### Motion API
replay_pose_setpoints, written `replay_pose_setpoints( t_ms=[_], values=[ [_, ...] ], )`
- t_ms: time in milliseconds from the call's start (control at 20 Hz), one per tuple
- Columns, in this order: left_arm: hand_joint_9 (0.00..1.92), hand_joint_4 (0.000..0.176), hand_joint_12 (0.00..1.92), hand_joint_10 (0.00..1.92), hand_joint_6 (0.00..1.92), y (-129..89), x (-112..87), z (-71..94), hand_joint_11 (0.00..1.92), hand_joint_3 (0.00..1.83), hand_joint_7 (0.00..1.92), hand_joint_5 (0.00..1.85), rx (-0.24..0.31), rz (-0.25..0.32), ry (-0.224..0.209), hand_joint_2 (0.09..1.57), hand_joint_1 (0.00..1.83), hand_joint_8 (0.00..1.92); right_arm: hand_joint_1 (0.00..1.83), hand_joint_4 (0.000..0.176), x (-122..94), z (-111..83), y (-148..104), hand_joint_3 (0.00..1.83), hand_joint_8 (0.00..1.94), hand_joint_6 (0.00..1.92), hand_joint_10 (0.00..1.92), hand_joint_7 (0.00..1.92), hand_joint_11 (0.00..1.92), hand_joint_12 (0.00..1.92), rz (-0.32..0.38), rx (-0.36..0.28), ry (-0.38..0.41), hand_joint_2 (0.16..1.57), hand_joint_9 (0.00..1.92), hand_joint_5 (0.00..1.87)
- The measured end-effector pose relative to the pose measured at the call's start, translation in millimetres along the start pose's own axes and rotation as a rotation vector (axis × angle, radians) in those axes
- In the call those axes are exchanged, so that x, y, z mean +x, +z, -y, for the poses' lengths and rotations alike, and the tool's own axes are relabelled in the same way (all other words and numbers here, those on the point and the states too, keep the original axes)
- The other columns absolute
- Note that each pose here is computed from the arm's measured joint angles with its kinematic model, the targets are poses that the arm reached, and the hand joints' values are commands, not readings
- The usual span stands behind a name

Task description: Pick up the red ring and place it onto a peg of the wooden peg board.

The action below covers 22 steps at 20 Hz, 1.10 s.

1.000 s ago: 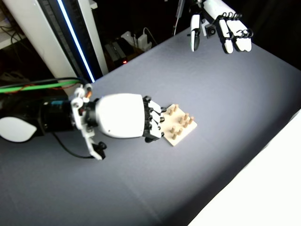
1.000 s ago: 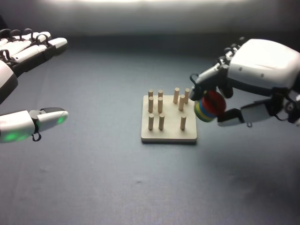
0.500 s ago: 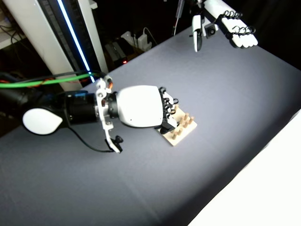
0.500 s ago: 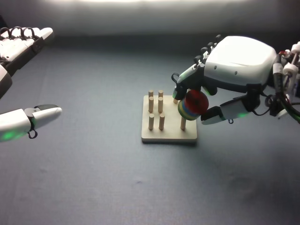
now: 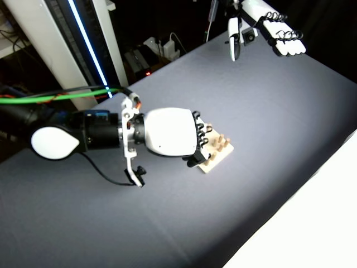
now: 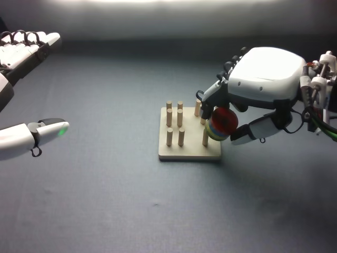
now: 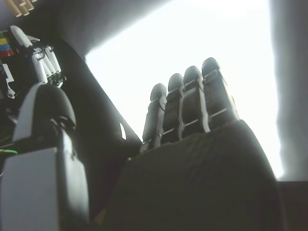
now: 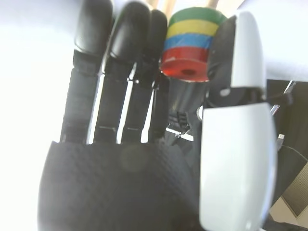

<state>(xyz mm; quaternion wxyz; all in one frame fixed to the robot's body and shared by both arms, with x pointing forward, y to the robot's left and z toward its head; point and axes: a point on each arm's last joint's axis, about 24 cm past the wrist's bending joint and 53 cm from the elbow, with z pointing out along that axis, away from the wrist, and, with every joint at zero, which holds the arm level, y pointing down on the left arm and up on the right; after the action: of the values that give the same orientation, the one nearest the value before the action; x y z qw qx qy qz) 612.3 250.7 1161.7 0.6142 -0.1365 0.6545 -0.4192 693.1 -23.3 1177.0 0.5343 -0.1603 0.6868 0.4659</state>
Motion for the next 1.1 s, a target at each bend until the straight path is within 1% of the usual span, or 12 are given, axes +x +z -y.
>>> replay_pose_setpoints(
  t_ms=[100, 150, 200, 250, 300, 400, 450, 500, 650, 900, 1000, 1100],
  values=[
    [0.03, 0.041, 0.01, 0.0, 0.01, 0, 0.0, 0.2, 0.02, 0.0, 0.08, 0.11, 0.001, 0.0, 0.0, 1.12, 0.73, 0.0, 1.4, 0.0, 3, 0.8, 3, 0.0, 0.52, 0.79, 1.02, 1.21, 0.79, 1.11, -0.007, 0.005, 0.005, 1.04, 1.07, 1.04],
    [0.04, 0.026, 0.01, 0.01, 0.01, 0, 0.6, 0.3, 0.02, 0.0, 0.08, 0.12, 0.001, -0.002, 0.001, 1.11, 0.76, 0.0, 1.4, 0.0, 5, -1.7, 5, 0.0, 0.39, 0.74, 1.03, 1.26, 0.82, 1.14, -0.01, -0.001, 0.002, 1.04, 1.08, 1.05],
    [0.04, 0.027, 0.01, 0.01, 0.01, 0, 0.6, 0.3, 0.02, 0.0, 0.08, 0.11, 0.001, -0.002, 0.001, 1.11, 0.77, 0.0, 1.4, 0.0, 5, -2.2, 6, 0.0, 0.53, 0.59, 1.14, 1.21, 0.86, 1.3, -0.009, -0.003, 0.002, 1.05, 1.06, 1.08],
    [0.04, 0.02, 0.02, 0.01, 0.0, 0, 0.6, 0.6, 0.03, 0.0, 0.08, 0.11, 0.003, -0.003, 0.001, 1.11, 0.76, 0.0, 1.31, 0.0, 5, -2.9, 7, 0.0, 0.45, 0.57, 1.0, 1.33, 1.01, 1.41, -0.009, -0.005, 0.003, 1.01, 1.18, 1.16],
    [0.04, 0.03, 0.02, 0.0, 0.0, 0, 1.0, 0.8, 0.03, 0.0, 0.08, 0.11, 0.003, -0.004, 0.002, 1.11, 0.76, 0.0, 1.3, 0.0, 5, -3.2, 7, 0.0, 0.52, 0.45, 0.9, 1.32, 1.04, 1.41, -0.008, -0.007, 0.004, 1.0, 1.22, 1.22],
    [0.04, 0.024, 0.02, 0.01, 0.0, 0, 1.0, 0.9, 0.03, 0.0, 0.09, 0.11, 0.004, -0.004, 0.002, 1.11, 0.77, 0.0, 1.3, 0.0, 5, -3.8, 8, 0.0, 0.5, 0.34, 0.84, 1.34, 1.09, 1.41, -0.008, -0.008, 0.005, 0.99, 1.28, 1.28],
    [0.04, 0.018, 0.02, 0.0, 0.0, 0, 1.1, 0.8, 0.02, 0.0, 0.08, 0.11, 0.004, -0.005, 0.002, 1.11, 0.76, 0.0, 1.31, 0.0, 5, -3.8, 8, 0.0, 0.77, 0.15, 0.94, 1.24, 1.08, 1.5, -0.007, -0.008, 0.006, 1.01, 1.27, 1.34],
    [0.04, 0.015, 0.02, 0.0, 0.0, 0, 1.6, 0.6, 0.03, 0.0, 0.08, 0.11, 0.003, -0.005, 0.001, 1.11, 0.75, 0.0, 1.31, 0.0, 5, -4.1, 8, 0.0, 0.79, 0.08, 0.98, 1.23, 1.09, 1.49, -0.006, -0.009, 0.008, 1.0, 1.25, 1.37],
    [0.04, 0.034, 0.02, 0.0, 0.0, 0, 4.1, -0.4, 0.02, 0.0, 0.08, 0.12, 0.0, -0.007, -0.006, 1.11, 0.75, 0.0, 1.4, 0.0, 3, -5.6, 10, 0.0, 0.56, 0.03, 1.13, 1.22, 0.89, 1.46, -0.001, -0.014, 0.009, 1.02, 1.08, 1.34],
    [0.04, 0.021, 0.03, 0.0, 0.0, 0, 5.9, 0.5, 0.02, 0.0, 0.08, 0.12, 0.004, -0.01, -0.008, 1.11, 0.78, 0.0, 1.31, 0.0, 15, -4.3, 19, 0.0, 0.72, 0.04, 1.09, 1.27, 1.12, 1.56, -0.028, -0.002, 0.0, 0.99, 1.23, 1.39],
    [0.02, 0.045, 0.0, 0.0, 0.0, 0, 6.3, -1.9, 0.0, 0.0, 0.08, 0.11, -0.006, -0.009, -0.014, 1.12, 0.77, 0.0, 1.31, 0.0, 15, -3.1, 20, 0.0, 0.85, 0.02, 1.21, 1.22, 1.14, 1.6, -0.029, 0.001, 0.0, 1.01, 1.24, 1.37],
    [0.01, 0.04, 0.0, 0.0, 0.0, 0, 7.1, -0.1, 0.01, 0.0, 0.07, 0.1, 0.002, -0.012, -0.012, 1.13, 0.75, 0.0, 1.31, 0.0, 16, -3.3, 21, 0.0, 0.91, 0.02, 1.1, 1.18, 0.98, 1.49, -0.03, 0.001, 0.001, 1.02, 1.16, 1.36]
  ],
)
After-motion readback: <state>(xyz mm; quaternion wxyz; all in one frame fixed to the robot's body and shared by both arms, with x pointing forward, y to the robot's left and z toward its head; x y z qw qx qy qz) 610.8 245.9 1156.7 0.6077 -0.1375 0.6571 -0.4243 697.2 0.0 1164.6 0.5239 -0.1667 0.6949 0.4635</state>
